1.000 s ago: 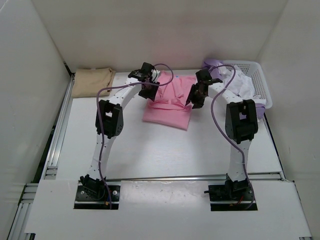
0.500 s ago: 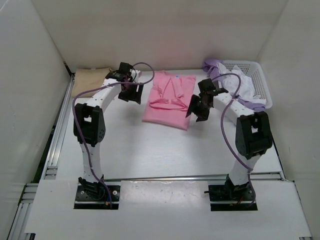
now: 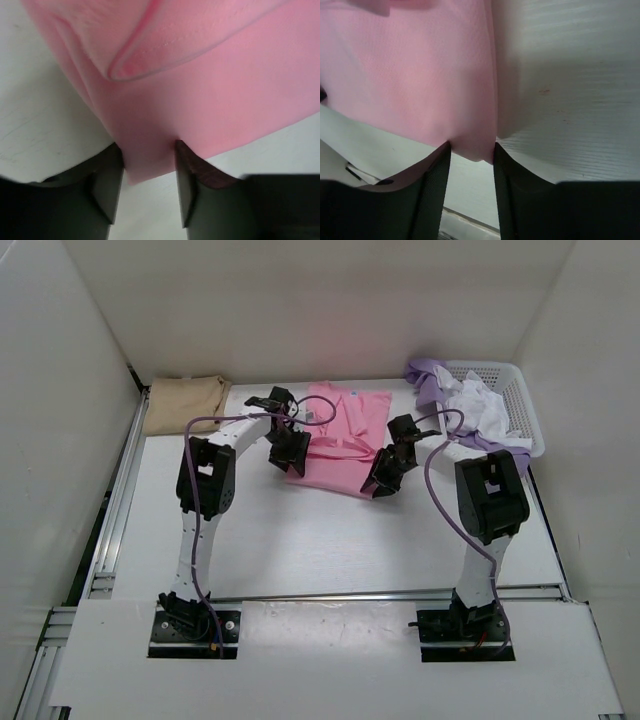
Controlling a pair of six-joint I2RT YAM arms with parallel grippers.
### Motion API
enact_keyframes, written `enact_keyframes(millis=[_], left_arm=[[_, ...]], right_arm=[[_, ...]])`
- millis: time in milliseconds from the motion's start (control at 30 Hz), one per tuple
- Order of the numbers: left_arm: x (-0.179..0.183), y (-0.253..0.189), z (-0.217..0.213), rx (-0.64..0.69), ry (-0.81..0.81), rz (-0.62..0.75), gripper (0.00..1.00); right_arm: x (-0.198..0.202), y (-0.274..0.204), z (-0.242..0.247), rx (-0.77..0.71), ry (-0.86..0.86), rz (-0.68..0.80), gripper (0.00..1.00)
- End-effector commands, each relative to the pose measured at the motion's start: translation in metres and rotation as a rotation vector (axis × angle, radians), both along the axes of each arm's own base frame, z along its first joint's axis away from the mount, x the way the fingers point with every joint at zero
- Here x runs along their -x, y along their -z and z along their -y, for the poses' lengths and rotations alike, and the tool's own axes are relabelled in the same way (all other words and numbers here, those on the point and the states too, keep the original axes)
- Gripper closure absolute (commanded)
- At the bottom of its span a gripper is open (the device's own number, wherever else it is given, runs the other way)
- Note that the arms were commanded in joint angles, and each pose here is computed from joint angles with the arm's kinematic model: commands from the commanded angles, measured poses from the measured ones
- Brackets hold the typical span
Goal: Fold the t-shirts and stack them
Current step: Fold the folded rectangular tshirt in 1/3 of the way
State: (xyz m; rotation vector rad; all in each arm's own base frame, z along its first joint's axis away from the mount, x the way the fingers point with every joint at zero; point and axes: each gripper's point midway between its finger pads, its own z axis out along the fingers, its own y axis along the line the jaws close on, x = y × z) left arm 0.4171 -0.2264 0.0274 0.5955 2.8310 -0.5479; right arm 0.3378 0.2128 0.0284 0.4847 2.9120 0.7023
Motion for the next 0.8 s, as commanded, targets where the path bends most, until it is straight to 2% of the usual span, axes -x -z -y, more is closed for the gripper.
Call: enact_keyframes(millis=[0,33,67,100,133,233,267,300,367,433,500,600,667,700,733,767], left_arm=[[0.027,0.002,0.005,0.017,0.032,-0.083,0.48],[0.033,0.008,0.003,0.009,0.032,-0.103,0.59],[0.035,0.007,0.002,0.009,0.032,-0.104,0.70],[0.036,0.002,0.000,0.003,0.030,-0.096,0.87],[0.043,0.006,-0.005,-0.017,0.027,-0.109,0.90],[0.056,-0.005,-0.023,-0.077,0.013,-0.085,0.90],[0.075,0.004,-0.033,-0.110,0.011,-0.126,0.90],[0.080,-0.009,-0.038,-0.112,0.007,-0.095,0.90],[0.110,-0.001,-0.053,-0.163,0.012,-0.130,0.82],[0.124,-0.014,-0.060,-0.194,0.023,-0.090,0.77],[0.160,-0.014,-0.070,-0.257,0.059,-0.168,0.74],[0.197,-0.016,-0.081,-0.308,0.097,-0.215,0.71],[0.206,-0.019,-0.083,-0.308,0.107,-0.210,0.59],[0.208,-0.020,-0.084,-0.312,0.108,-0.218,0.50],[0.212,-0.021,-0.084,-0.305,0.110,-0.236,0.45],[0.211,-0.023,-0.079,-0.284,0.112,-0.237,0.34]], right_arm=[[0.007,-0.002,-0.012,-0.074,0.000,-0.038,0.67],[0.010,0.000,-0.008,-0.078,0.006,-0.053,0.75],[0.010,0.001,-0.008,-0.078,0.007,-0.053,0.89],[0.014,0.004,-0.002,-0.071,0.020,-0.074,0.94],[0.016,0.000,-0.001,-0.072,0.007,-0.059,0.98],[0.036,-0.003,0.008,-0.050,-0.045,-0.069,1.00],[0.041,-0.003,0.010,-0.046,-0.077,-0.053,1.00],[0.052,-0.003,0.011,-0.037,-0.105,-0.063,1.00],[0.077,-0.004,0.015,-0.042,-0.152,-0.074,1.00],[0.111,-0.005,0.017,-0.054,-0.224,-0.102,1.00],[0.131,-0.006,0.020,-0.059,-0.275,-0.112,1.00],[0.158,-0.005,0.024,-0.061,-0.314,-0.124,1.00],[0.169,-0.003,0.027,-0.069,-0.327,-0.134,0.85],[0.168,-0.006,0.027,-0.072,-0.327,-0.123,0.71],[0.173,-0.006,0.027,-0.072,-0.337,-0.120,0.53],[0.175,-0.006,0.028,-0.072,-0.337,-0.120,0.48]])
